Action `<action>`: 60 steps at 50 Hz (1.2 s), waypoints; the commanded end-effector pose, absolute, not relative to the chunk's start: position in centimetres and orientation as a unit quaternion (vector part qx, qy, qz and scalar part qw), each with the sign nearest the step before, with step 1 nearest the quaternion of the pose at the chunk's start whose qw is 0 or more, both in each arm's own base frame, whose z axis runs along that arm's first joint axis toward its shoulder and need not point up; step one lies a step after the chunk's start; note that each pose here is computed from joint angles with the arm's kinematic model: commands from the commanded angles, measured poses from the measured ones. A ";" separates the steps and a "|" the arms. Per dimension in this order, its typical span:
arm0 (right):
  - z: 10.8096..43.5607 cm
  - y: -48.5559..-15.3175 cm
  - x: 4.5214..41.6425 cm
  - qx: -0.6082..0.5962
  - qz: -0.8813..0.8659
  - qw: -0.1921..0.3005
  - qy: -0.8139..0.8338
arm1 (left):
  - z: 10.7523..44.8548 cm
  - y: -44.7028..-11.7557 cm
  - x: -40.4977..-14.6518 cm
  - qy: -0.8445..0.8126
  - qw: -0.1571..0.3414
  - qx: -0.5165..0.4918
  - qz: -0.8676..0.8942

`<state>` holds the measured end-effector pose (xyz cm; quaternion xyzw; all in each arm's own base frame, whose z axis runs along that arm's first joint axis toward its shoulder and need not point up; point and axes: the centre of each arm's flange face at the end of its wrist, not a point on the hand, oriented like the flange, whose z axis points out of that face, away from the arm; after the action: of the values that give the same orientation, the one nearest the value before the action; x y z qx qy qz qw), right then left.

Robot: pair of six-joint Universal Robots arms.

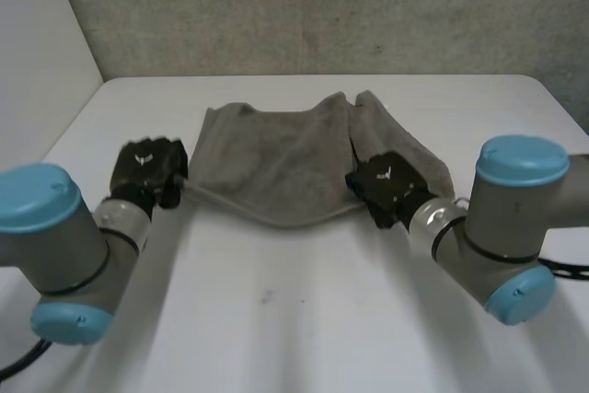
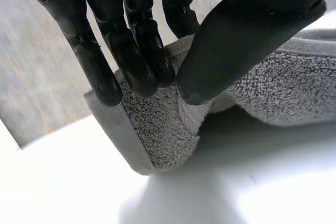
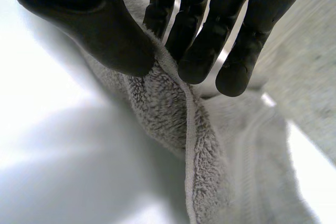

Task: Fold the towel.

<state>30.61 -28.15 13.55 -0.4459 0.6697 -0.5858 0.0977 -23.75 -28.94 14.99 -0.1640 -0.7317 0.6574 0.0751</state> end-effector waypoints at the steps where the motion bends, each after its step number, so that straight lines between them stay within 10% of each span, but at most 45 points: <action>1: 13.0 -27.9 30.0 -0.440 -0.575 0.099 0.683 | 14.4 -28.5 -23.7 -0.739 0.077 -0.168 0.647; 47: 11.5 -30.7 28.4 -0.287 -0.564 0.182 0.752 | 23.2 -29.2 -24.1 -0.659 0.094 -0.151 0.731; 60: 11.1 -34.0 27.6 -0.261 -0.605 0.127 0.741 | 25.1 -30.1 -22.0 -0.646 0.082 -0.117 0.750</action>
<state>28.41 -32.49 11.10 -0.2744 0.7424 -0.5912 0.1548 -23.13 -29.49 24.30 -0.1380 -0.6508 0.7416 0.0861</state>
